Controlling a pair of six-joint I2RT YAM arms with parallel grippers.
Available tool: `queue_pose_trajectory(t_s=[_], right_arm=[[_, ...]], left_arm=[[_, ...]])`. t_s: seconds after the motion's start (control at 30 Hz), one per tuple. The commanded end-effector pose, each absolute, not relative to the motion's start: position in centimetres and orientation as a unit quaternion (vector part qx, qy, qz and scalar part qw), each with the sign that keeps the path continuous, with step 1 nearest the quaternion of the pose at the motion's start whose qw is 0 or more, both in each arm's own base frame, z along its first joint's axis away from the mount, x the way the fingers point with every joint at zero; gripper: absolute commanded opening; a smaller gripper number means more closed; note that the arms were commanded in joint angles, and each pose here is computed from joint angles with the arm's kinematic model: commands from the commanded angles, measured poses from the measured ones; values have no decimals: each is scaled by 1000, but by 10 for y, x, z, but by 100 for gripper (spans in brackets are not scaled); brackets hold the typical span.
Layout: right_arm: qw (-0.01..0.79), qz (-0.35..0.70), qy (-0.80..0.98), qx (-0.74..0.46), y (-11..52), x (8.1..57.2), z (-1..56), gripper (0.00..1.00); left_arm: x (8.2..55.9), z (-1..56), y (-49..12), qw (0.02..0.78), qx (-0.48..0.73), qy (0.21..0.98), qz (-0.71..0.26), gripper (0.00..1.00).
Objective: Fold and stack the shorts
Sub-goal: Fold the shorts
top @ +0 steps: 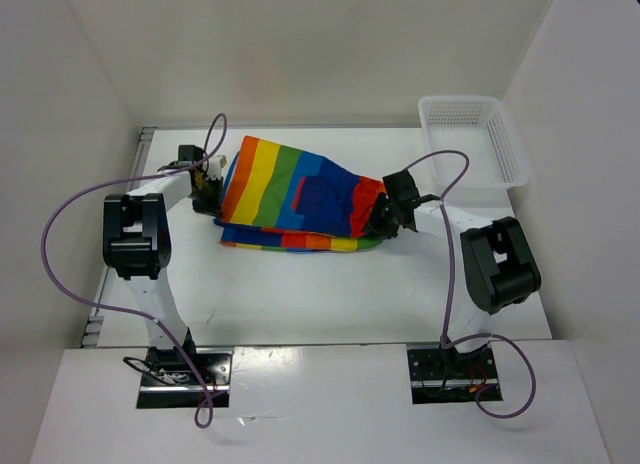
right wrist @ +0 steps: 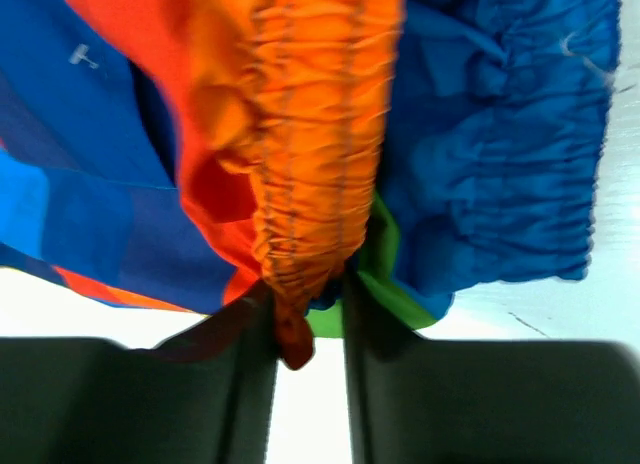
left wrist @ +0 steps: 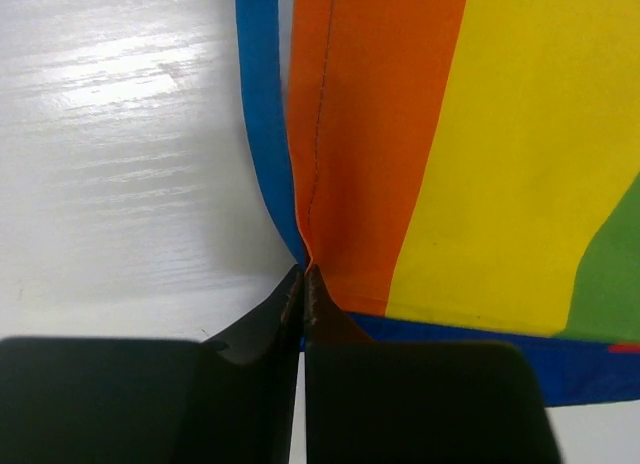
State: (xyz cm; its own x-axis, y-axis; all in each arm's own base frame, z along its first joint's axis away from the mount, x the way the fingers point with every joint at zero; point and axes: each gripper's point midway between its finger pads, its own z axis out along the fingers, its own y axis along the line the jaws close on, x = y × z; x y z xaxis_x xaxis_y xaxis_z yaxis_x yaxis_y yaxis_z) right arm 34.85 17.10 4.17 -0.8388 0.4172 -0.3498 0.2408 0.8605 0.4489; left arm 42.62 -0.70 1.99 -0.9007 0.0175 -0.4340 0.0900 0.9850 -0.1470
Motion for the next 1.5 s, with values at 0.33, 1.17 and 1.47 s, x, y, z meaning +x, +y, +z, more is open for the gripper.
queue_pose_trajectory(t_s=[0.33,1.17,1.47], right_arm=[[337,217,905,146,160,364,154,17],[221,123,924,288,77,299,62,31],[191,156,911,332,88,292,44,66]], left_arm=[[436,160,-35,313,66,938,-132,0],[308,14,-50,82,72,989,-103,1],[310,17,-47,88,67,989,-102,24]])
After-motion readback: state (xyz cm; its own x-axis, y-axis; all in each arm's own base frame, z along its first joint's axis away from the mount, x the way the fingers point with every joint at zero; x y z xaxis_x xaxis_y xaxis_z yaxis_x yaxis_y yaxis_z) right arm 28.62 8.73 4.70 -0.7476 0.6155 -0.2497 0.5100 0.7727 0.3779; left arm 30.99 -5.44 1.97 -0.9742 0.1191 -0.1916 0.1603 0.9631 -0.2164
